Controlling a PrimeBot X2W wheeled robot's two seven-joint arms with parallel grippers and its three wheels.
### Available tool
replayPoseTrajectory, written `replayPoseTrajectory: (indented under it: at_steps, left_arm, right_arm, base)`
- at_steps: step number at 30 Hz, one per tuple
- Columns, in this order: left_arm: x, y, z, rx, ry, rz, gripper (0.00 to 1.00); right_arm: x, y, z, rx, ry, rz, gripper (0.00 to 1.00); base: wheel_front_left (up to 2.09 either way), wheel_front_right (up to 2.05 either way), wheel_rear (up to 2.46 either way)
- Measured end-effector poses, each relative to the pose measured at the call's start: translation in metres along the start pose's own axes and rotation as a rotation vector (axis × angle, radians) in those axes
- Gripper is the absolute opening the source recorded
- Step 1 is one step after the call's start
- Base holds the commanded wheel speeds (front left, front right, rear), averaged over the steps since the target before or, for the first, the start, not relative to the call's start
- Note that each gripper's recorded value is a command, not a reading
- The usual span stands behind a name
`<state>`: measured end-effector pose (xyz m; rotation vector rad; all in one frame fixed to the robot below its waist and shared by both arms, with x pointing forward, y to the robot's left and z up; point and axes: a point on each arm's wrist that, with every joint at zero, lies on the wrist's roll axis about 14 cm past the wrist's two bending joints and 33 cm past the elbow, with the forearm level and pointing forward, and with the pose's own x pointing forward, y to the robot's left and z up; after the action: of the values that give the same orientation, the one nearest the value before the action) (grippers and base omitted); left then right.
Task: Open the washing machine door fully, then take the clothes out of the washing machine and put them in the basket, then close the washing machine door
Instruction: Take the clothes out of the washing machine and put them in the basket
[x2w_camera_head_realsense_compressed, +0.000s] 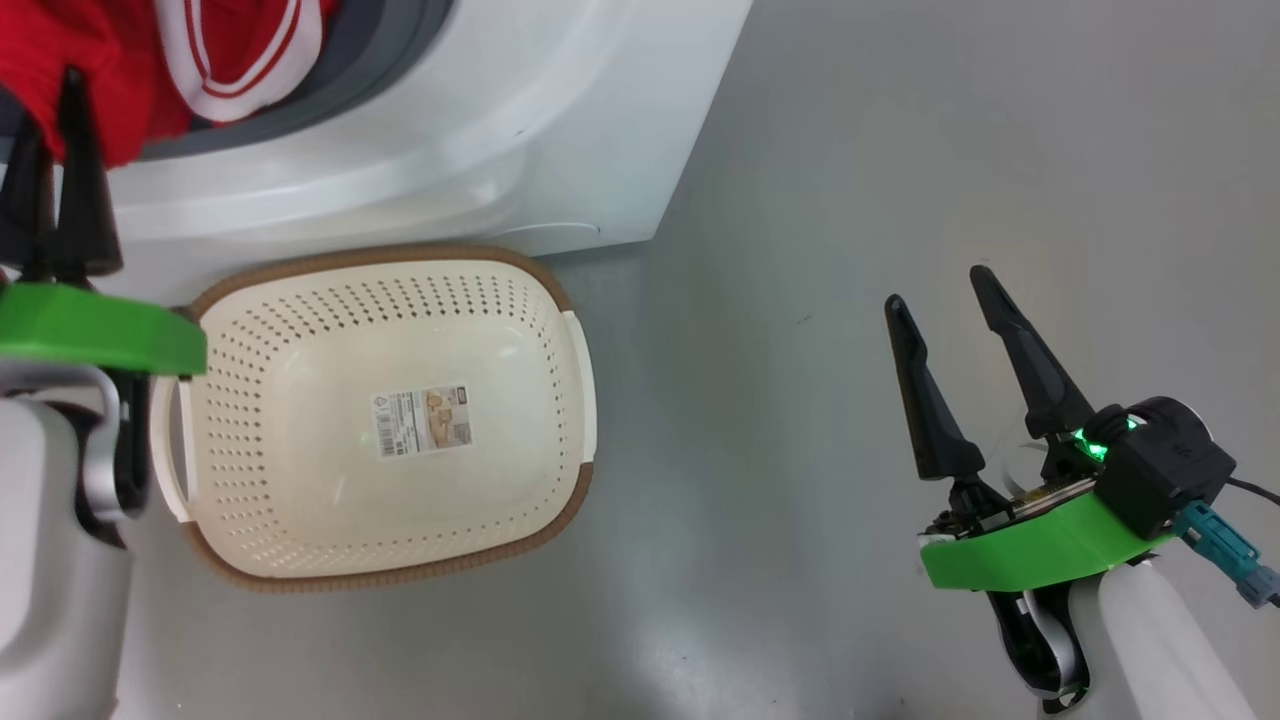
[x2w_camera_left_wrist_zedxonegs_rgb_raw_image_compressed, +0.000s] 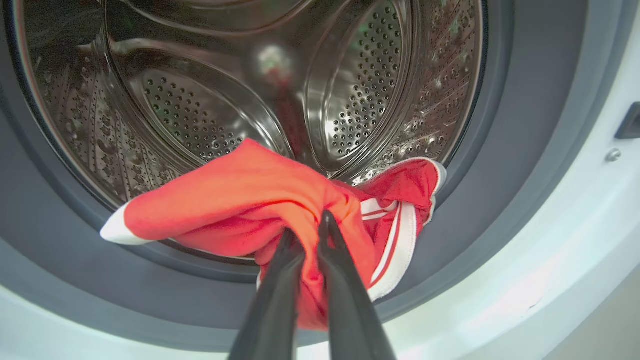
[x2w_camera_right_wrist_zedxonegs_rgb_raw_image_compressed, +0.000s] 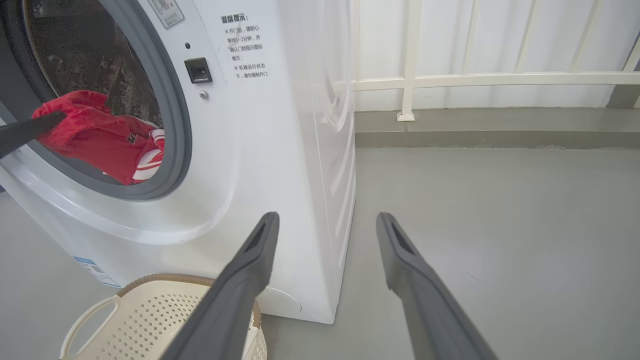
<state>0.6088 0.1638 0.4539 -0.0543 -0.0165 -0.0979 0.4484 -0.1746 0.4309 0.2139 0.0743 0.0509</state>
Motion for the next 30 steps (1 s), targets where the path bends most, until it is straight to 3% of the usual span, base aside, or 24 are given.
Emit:
replayPoseTrajectory:
  at_steps: [30]
  left_arm:
    - [-0.096,-0.024,0.072,-0.014,-0.134,0.010,0.00]
  right_arm:
    - [-0.024,0.002,0.045,0.028,-0.111,-0.014,1.00]
  base:
    - [0.00,0.00,0.00]
